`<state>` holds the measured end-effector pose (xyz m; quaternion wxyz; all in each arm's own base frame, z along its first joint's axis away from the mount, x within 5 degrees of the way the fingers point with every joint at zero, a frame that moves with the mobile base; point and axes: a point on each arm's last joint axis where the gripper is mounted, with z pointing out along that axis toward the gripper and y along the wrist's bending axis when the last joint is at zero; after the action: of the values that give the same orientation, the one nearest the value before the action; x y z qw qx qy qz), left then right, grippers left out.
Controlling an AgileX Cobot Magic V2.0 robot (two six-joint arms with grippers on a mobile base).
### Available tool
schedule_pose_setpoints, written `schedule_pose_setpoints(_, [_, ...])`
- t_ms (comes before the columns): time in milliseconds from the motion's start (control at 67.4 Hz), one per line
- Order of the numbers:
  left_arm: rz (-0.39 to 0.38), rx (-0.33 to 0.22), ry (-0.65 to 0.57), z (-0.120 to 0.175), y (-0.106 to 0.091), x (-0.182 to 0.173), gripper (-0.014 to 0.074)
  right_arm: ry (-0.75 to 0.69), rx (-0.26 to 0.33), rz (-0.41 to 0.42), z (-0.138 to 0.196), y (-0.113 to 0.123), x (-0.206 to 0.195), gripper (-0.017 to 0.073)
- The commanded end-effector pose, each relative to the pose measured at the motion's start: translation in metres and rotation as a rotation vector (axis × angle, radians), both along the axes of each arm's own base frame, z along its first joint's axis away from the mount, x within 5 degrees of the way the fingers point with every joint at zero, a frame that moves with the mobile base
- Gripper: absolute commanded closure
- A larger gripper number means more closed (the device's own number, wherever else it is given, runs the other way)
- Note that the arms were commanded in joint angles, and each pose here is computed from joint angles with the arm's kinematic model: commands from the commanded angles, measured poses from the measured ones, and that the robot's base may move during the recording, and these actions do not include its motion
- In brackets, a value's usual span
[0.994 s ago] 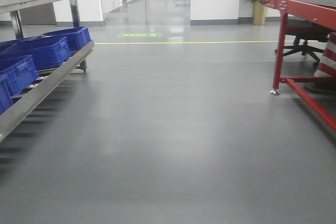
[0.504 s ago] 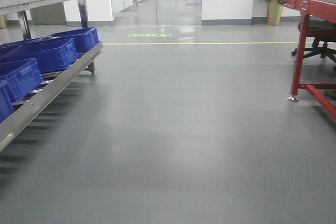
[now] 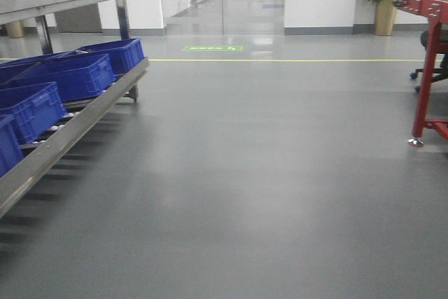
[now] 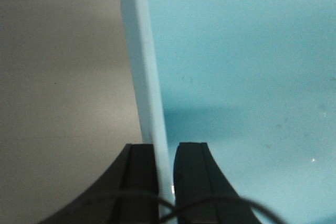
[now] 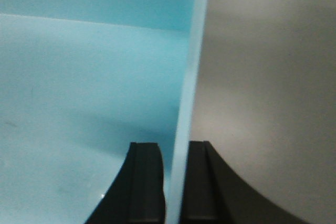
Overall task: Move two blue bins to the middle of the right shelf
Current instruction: 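Drive across the floor past the red workbench holding the bin, then turn the base to face the other roller shelf of blue bins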
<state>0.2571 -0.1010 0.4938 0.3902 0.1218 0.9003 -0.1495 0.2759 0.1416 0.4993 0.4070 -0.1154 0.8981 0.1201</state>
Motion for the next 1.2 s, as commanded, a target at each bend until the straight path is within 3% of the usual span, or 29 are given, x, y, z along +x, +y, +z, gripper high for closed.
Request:
schedule_pose_setpoints(0, [-0.025, -0.04, -0.042, 0.009, -0.001, -0.006, 0.0704, -0.068, 0.01, 0.009, 0.01, -0.003, -0.003, 0.0711])
schedule_pose_setpoints(208, [-0.016, -0.064, -0.099, 0.014, -0.002, -0.002, 0.0704, -0.068, 0.01, 0.009, 0.01, -0.003, -0.003, 0.0711])
schedule_pose_setpoints(786, [0.044, -0.235, -0.496, 0.05, -0.003, 0.013, 0.0704, -0.068, 0.01, 0.009, 0.01, -0.003, -0.003, 0.0711])
schedule_pose_setpoints(1187, [0.058, -0.275, -0.589, 0.059, -0.002, 0.015, 0.0704, -0.068, 0.01, 0.009, 0.01, -0.003, -0.003, 0.0711])
